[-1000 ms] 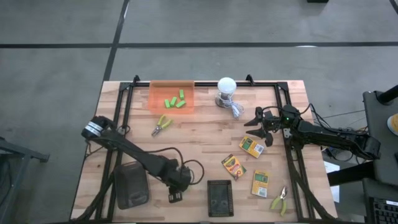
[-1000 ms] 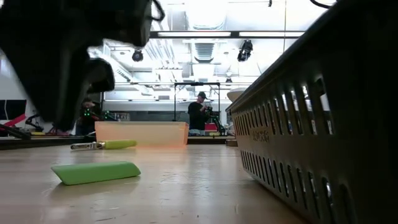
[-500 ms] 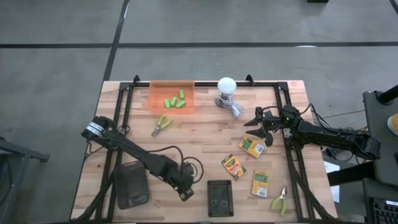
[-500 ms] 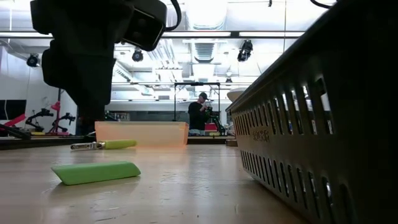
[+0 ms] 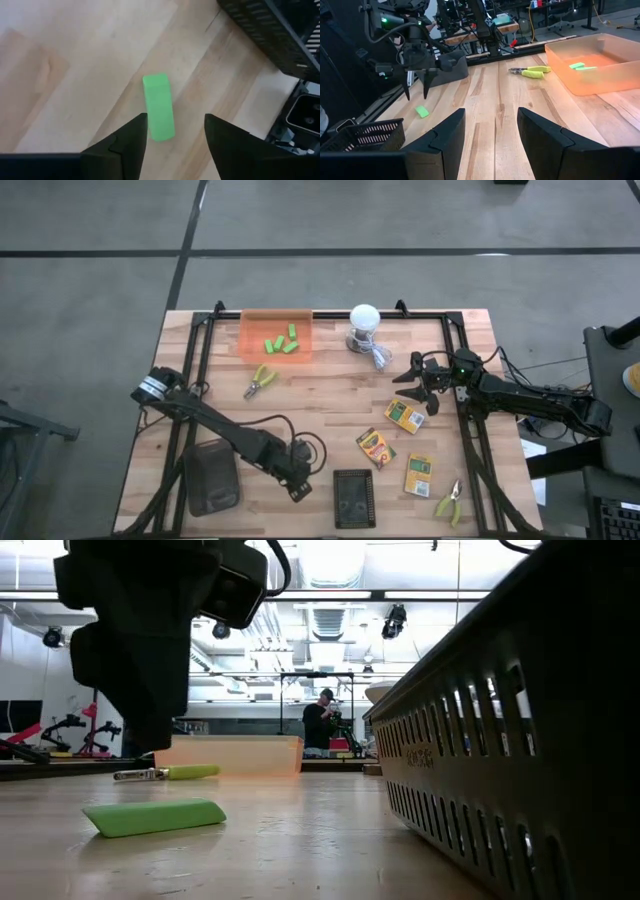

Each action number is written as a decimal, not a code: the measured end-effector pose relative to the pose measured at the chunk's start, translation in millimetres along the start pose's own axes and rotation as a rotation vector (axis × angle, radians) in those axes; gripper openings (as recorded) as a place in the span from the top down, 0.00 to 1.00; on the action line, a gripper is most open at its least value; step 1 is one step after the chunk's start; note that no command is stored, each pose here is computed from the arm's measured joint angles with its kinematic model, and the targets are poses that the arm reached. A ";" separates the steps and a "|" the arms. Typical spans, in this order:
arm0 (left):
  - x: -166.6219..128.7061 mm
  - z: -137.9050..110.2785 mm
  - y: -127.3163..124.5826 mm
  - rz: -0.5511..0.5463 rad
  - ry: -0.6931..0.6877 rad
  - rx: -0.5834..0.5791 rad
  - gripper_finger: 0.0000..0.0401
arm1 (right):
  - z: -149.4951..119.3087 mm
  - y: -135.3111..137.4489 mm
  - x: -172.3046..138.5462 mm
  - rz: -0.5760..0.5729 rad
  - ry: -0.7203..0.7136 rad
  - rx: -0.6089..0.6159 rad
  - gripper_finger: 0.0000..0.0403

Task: Pick & Place School Supplies
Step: Put the green eraser into the orange bin

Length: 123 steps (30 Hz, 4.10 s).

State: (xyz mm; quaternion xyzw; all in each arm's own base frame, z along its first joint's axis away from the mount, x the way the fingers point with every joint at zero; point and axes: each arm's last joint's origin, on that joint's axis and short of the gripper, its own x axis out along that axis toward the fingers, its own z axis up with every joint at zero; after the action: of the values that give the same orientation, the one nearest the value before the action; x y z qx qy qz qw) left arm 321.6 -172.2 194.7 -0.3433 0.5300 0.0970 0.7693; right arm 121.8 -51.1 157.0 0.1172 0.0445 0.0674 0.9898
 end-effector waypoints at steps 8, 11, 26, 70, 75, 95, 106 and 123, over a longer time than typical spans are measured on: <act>6.0 -3.3 0.2 0.044 -0.052 0.036 0.50 | -0.1 0.0 0.0 0.000 0.000 0.000 0.56; 13.6 -7.0 0.6 0.061 -0.041 0.046 0.50 | -0.2 0.0 0.0 0.000 0.001 0.000 0.56; 24.6 -16.9 -5.9 0.061 -0.108 0.076 0.50 | -0.1 0.0 0.0 0.000 0.000 0.000 0.56; 39.9 -26.2 12.2 0.036 -0.066 0.065 0.61 | -0.1 0.0 0.0 0.000 0.000 0.000 0.56; 38.7 -25.8 9.5 0.026 -0.052 0.068 0.61 | 0.0 0.0 0.0 0.000 0.000 0.000 0.56; 38.9 -29.8 9.4 0.026 -0.023 0.074 0.61 | 0.0 0.0 0.0 0.000 0.000 0.000 0.56; 39.0 -30.9 12.5 0.058 -0.014 0.072 0.75 | -0.1 0.0 0.0 0.000 0.000 0.000 0.56; 31.2 -27.4 14.8 0.080 0.007 0.075 0.76 | -0.1 0.0 0.0 0.000 0.000 0.000 0.56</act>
State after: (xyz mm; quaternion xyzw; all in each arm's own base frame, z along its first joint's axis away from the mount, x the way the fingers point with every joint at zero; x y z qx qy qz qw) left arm 306.6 -185.1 155.4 -0.2934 0.5490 0.1066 0.7753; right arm 121.8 -51.1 156.9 0.1173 0.0446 0.0673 0.9898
